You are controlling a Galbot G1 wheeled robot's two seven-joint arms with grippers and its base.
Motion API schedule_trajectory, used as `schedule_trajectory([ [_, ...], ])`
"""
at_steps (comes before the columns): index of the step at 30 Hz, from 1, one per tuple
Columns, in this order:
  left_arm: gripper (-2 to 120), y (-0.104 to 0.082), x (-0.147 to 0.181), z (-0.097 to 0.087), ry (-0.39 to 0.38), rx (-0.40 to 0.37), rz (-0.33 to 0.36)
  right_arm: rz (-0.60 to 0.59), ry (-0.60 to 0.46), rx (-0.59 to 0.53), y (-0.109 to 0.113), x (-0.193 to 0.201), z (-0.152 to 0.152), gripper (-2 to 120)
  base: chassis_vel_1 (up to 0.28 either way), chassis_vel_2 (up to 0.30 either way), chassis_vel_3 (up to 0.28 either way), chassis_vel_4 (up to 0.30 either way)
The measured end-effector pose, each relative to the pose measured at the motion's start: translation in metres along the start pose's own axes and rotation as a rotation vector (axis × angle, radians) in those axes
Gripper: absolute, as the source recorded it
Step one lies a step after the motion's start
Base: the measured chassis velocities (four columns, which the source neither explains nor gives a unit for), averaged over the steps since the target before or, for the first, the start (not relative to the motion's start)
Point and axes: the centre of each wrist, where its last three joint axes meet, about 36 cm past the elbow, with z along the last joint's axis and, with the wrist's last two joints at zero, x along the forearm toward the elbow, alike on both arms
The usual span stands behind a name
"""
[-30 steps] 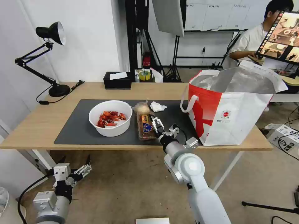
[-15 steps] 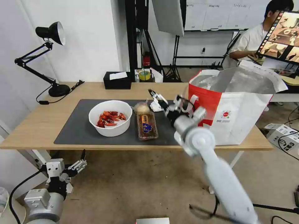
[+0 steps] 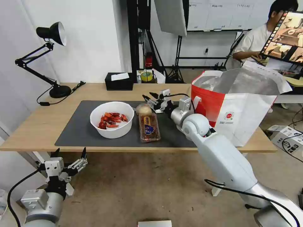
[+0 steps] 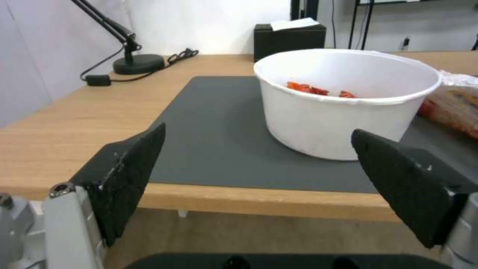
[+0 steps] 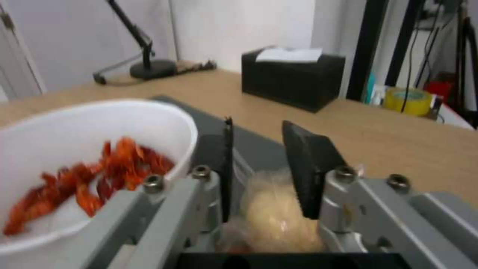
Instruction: Pick up the trash from the table and place it into the takeout bag.
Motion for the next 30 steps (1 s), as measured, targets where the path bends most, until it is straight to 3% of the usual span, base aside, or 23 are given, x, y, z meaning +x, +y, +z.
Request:
schedule_trajectory([
  [4,100,-0.001,-0.001,-0.001,-0.013,0.001,0.027,-0.045,0.088,0.052,-0.018,-0.009,0.017,4,0.000,0.000,0.000,0.000],
  [7,100,-0.002,-0.002,-0.001,-0.025,0.006,0.044,-0.065,0.125,0.060,-0.024,-0.012,0.024,0,0.000,0.000,0.000,0.000],
  [15,100,-0.005,-0.006,0.000,-0.035,0.028,0.090,-0.090,0.187,0.058,-0.032,-0.015,0.039,0,0.000,0.000,0.000,0.000],
  [30,100,-0.007,-0.007,0.001,-0.036,0.030,0.112,-0.073,0.236,0.046,-0.034,-0.018,0.037,0,0.000,0.000,0.000,0.000],
])
